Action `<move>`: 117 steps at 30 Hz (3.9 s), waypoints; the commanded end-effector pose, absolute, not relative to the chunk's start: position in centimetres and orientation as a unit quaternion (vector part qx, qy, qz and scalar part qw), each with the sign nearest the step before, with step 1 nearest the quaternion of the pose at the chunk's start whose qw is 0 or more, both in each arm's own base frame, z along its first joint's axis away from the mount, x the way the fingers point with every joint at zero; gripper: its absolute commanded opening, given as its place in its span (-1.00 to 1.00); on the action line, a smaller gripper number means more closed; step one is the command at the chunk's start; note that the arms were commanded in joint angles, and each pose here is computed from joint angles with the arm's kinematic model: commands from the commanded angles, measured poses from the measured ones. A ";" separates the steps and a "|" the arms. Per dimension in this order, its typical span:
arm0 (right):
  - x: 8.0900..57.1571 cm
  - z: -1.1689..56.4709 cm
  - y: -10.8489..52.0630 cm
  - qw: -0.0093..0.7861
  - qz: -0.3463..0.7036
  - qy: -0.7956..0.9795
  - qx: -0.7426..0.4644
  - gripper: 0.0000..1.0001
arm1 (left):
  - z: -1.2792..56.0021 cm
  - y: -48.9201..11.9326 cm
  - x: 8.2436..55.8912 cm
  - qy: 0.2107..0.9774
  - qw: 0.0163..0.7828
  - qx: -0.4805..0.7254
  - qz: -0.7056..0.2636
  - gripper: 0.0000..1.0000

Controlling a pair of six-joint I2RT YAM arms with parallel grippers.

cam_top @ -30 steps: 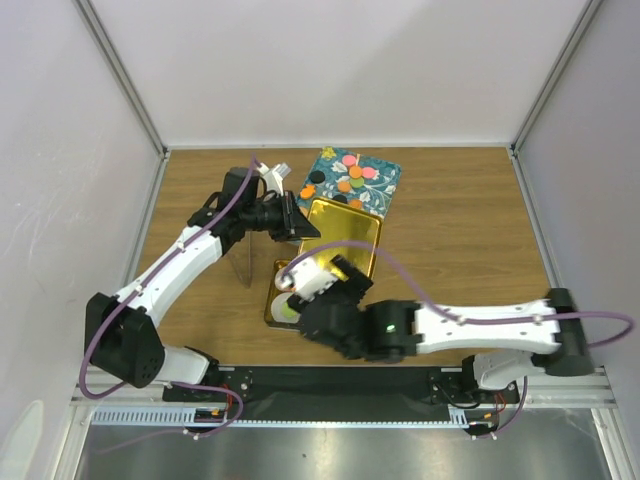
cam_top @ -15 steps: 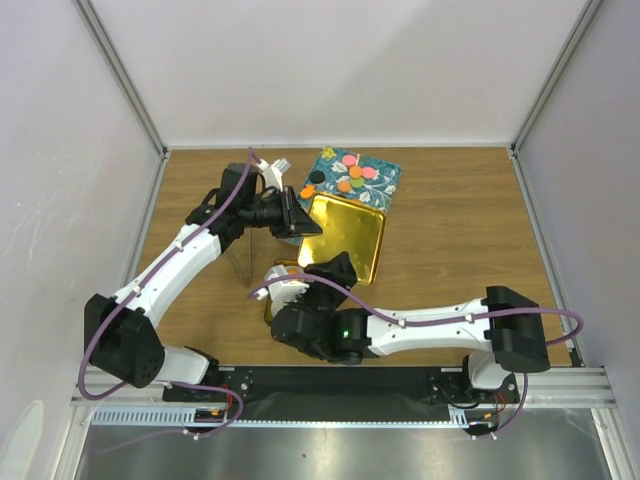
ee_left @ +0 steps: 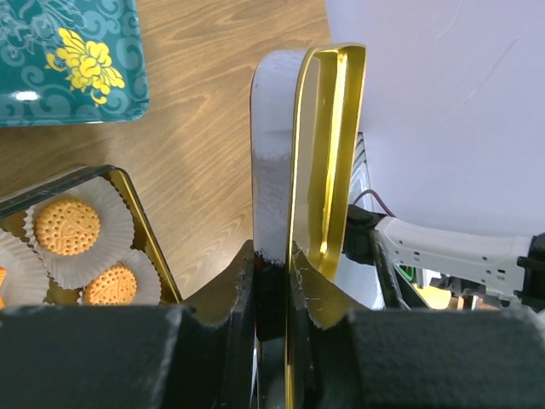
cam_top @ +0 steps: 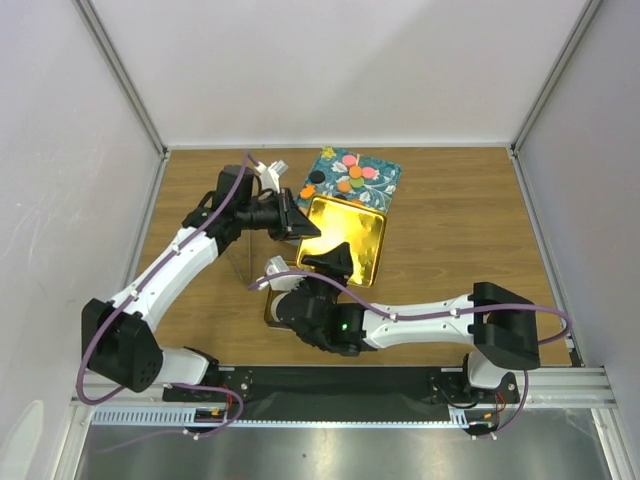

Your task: Pack the cookies

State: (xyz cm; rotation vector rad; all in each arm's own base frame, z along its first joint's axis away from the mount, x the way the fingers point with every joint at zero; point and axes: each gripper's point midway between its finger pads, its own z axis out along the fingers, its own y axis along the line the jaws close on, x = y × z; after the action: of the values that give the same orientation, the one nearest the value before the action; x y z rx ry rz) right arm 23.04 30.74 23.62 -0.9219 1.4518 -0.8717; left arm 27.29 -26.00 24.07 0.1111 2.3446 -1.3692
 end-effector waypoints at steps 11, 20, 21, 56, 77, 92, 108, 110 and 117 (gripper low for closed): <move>24.1 26.4 30.5 0.596 -0.372 0.620 -0.349 -0.55 | 26.7 -25.4 26.3 0.815 0.230 0.056 -0.529 -0.84; 24.3 28.0 30.3 0.600 -0.374 0.618 -0.344 -1.00 | 27.3 -25.2 27.3 0.815 0.260 0.050 -0.515 0.18; 24.3 28.0 30.3 0.599 -0.376 0.617 -0.346 -1.00 | 27.5 -25.1 27.5 0.815 0.268 0.049 -0.512 0.29; 20.6 32.3 30.8 0.318 0.444 0.799 -0.252 -1.00 | 32.8 -14.9 32.4 0.790 0.473 -0.048 -0.387 0.86; 21.1 26.6 36.3 0.202 0.653 0.728 -0.058 -0.96 | 18.4 -10.0 26.3 0.858 0.428 -0.116 -0.258 0.95; 22.9 20.9 39.1 0.181 0.651 0.737 -0.008 -0.97 | 16.5 -10.2 25.7 0.857 0.430 -0.104 -0.263 1.00; 22.7 16.7 39.8 0.144 0.650 0.746 0.015 -0.94 | 11.9 -12.2 25.3 0.871 0.374 -0.103 -0.302 0.98; 22.7 16.5 39.7 0.138 0.654 0.744 0.018 -0.94 | 11.7 -12.6 25.4 0.873 0.369 -0.097 -0.305 0.98; 22.0 15.7 39.4 0.121 0.655 0.745 0.024 -0.95 | 10.9 -13.9 25.2 0.881 0.351 -0.074 -0.308 0.98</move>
State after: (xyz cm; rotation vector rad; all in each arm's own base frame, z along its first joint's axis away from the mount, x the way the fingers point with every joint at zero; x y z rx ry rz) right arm 22.26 39.19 14.17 0.1199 2.2576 1.8459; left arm 24.67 -12.95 10.33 -0.2411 2.3093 -0.7648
